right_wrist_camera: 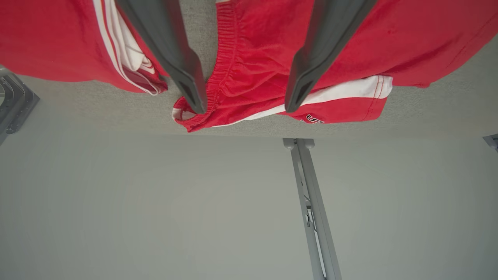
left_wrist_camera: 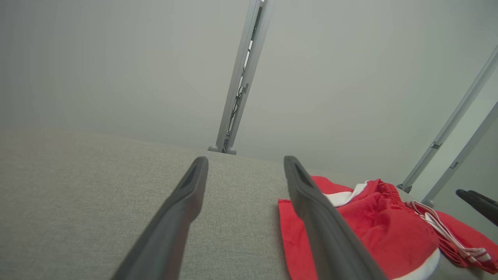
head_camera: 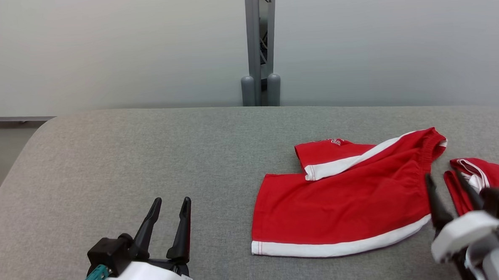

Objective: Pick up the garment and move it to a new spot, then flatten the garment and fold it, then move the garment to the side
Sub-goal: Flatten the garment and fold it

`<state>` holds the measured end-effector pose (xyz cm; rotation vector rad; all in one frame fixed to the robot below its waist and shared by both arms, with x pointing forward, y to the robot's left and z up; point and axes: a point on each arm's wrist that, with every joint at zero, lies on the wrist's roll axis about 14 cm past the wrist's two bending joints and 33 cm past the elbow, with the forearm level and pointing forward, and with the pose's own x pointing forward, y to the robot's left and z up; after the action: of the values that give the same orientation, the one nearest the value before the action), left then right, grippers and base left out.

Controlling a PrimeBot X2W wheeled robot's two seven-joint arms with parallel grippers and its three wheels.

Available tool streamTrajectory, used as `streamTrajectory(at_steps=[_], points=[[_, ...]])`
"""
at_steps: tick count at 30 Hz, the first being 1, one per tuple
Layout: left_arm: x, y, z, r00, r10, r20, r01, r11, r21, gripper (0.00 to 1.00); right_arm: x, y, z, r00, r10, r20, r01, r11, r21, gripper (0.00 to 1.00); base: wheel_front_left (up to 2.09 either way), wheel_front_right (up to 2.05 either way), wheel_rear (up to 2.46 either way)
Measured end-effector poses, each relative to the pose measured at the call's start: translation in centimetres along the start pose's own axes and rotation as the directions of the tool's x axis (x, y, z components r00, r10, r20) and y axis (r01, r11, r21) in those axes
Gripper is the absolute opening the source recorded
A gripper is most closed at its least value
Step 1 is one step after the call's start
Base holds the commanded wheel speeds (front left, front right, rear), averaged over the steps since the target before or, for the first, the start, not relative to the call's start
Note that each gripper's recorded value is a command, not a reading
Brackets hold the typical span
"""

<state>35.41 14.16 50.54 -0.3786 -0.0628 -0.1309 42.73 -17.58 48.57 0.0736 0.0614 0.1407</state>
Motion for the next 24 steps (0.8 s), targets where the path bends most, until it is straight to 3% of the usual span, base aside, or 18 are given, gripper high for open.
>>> streamTrajectory(at_steps=[9, 18, 24], points=[[-0.1, 0.6, -1.1, 0.999, 0.022, -0.03, -0.022, 1.0, -0.017, 1.0, -6.2, 0.8, -4.3, 0.998, -0.014, -0.06, 0.019, 0.997, 0.079, 1.0, 0.0, 0.0, 0.0], [-0.6, 0.7, -2.0, 0.998, 0.025, -0.06, -0.026, 1.0, -0.016, 1.0, -6.2, 0.1, -4.0, 0.998, -0.037, -0.049, 0.04, 0.996, 0.075, 1.0, 0.0, 0.0, 0.0], [-1.7, -1.6, -6.3, 0.979, -0.041, -0.198, 0.034, 0.999, -0.04, 1.0, -5.4, -0.5, -3.6, 0.998, -0.045, -0.043, 0.048, 0.997, 0.062, 1.0, 0.0, 0.0, 0.0]])
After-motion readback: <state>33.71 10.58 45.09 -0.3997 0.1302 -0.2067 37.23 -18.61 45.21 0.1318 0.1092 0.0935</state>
